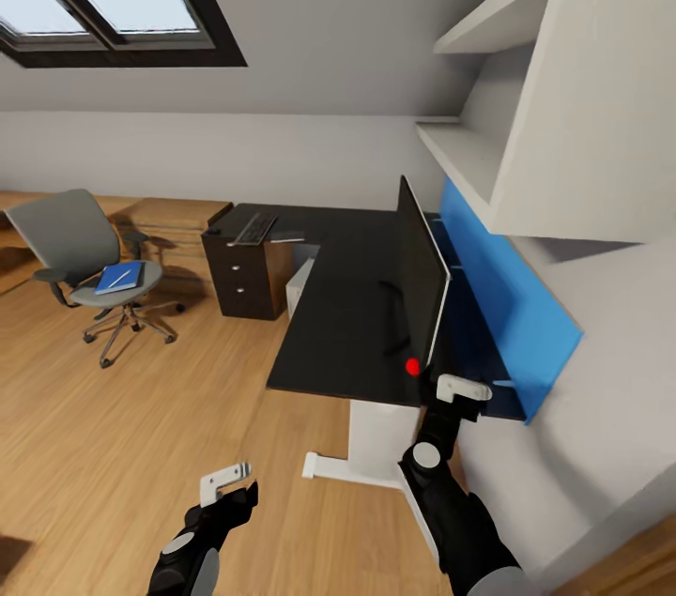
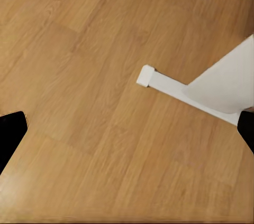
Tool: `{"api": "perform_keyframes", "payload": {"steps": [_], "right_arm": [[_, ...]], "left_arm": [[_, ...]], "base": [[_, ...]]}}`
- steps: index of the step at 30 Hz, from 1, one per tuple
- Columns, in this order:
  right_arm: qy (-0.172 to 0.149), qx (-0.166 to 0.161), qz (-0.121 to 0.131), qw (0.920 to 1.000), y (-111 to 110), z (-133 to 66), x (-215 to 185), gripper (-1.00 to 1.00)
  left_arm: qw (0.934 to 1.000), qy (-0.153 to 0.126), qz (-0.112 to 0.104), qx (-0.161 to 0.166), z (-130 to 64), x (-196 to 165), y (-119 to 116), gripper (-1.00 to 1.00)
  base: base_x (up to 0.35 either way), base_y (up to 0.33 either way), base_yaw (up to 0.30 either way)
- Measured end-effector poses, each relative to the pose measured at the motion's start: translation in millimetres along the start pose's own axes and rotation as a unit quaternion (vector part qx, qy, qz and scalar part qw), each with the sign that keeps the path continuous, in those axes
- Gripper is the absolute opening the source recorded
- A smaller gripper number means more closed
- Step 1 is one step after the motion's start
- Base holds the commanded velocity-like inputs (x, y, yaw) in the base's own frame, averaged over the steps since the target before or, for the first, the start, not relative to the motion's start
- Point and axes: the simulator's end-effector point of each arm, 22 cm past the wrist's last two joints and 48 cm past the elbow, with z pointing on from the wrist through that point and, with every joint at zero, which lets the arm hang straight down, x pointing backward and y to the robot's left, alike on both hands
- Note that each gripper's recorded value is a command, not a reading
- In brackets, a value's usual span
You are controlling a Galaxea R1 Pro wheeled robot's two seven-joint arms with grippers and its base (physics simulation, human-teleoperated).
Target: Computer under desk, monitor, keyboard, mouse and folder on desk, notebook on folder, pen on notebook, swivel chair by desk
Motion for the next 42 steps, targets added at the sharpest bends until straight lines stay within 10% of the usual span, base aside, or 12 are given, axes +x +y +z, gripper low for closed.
{"api": "perform_keyframes", "payload": {"steps": [28, 42], "right_arm": [[0.06, -0.135, -0.051, 0.9878, 59, -29.1, 85, 1.0], [0.12, -0.297, -0.072, 0.9447, 117, -76.9, 145, 1.0]], "left_arm": [[1.0, 0.002, 0.002, 0.0, -0.1, 3, 0, 1.0], [0.9992, 0.038, 0.008, -0.009, 6.0, 36, 10, 1.0]], "base": [[-0.069, 0.27, 0.0], [0.213, 0.292, 0.0]]}}
